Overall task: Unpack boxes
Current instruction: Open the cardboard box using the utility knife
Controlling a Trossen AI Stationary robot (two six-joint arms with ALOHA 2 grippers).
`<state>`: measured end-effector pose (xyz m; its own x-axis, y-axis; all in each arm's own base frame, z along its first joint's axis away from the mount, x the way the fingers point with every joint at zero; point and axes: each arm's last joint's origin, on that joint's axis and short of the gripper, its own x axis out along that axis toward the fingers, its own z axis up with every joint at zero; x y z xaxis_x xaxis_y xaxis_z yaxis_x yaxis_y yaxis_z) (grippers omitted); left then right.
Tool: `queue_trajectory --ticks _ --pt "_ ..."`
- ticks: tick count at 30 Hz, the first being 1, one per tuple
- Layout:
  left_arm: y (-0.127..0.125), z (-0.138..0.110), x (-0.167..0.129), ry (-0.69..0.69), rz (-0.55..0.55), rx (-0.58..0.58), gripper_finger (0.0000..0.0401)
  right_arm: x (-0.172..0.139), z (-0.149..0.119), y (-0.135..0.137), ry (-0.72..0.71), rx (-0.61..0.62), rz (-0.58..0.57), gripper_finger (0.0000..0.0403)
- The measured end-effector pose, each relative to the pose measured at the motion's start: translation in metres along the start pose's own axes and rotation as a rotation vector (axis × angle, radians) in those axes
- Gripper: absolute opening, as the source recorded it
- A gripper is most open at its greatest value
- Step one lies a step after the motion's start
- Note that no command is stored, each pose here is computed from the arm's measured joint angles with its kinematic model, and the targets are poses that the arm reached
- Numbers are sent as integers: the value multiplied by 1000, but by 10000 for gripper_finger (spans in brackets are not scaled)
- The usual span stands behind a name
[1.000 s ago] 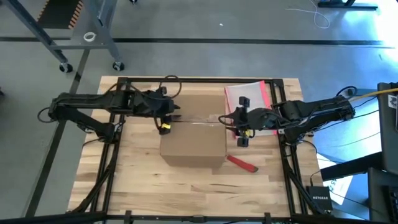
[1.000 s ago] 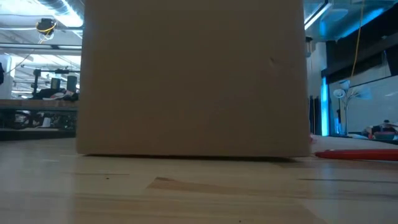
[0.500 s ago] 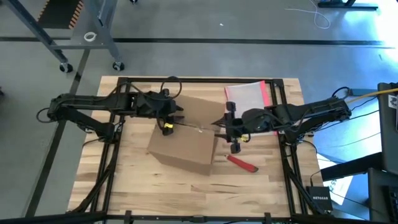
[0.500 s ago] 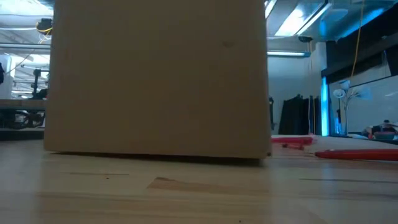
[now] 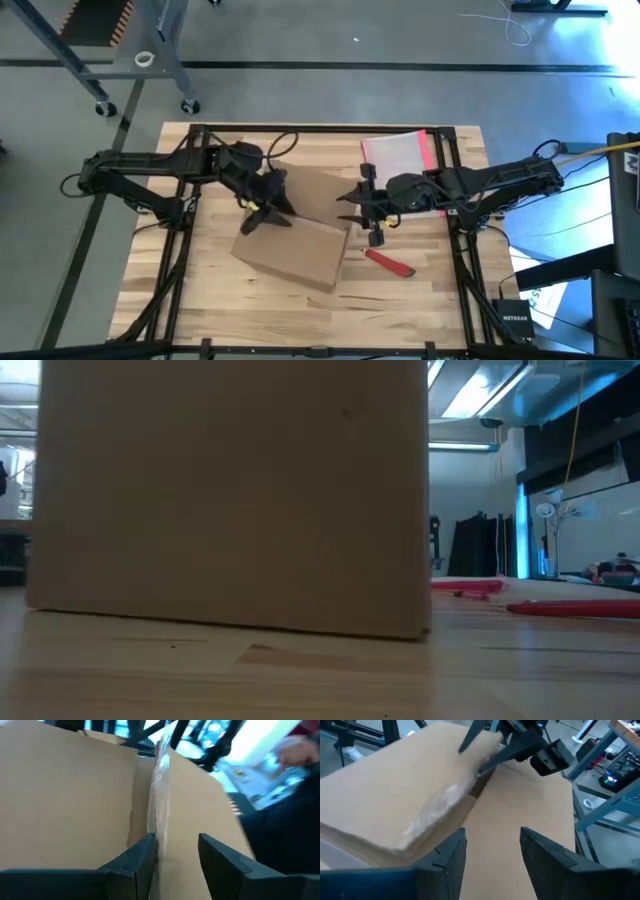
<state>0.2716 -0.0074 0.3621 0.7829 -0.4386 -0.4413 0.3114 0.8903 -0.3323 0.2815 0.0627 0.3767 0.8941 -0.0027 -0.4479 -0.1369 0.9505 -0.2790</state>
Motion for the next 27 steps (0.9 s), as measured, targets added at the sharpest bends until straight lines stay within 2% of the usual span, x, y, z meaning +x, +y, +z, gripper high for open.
queue_trajectory --ticks 3,9,12,15,18,20,27 --pt "0 1 0 -6 -12 -14 141 0 0 0 7 -10 -13 179" --pt "1 18 -14 -77 73 -12 141 -8 1 -7 53 -2 -175 179" --pt "4 15 -14 -55 93 -19 141 -7 -7 -13 129 22 -193 179" --pt "11 10 -11 -4 168 -23 141 4 -17 -18 214 49 -169 179" --pt "19 5 -4 48 212 -48 141 14 -22 -27 238 65 -201 179" --pt "21 3 0 68 181 -77 141 20 -25 -33 246 81 -189 179" --pt "16 4 8 82 -89 -148 141 37 -33 -50 266 131 -164 179"
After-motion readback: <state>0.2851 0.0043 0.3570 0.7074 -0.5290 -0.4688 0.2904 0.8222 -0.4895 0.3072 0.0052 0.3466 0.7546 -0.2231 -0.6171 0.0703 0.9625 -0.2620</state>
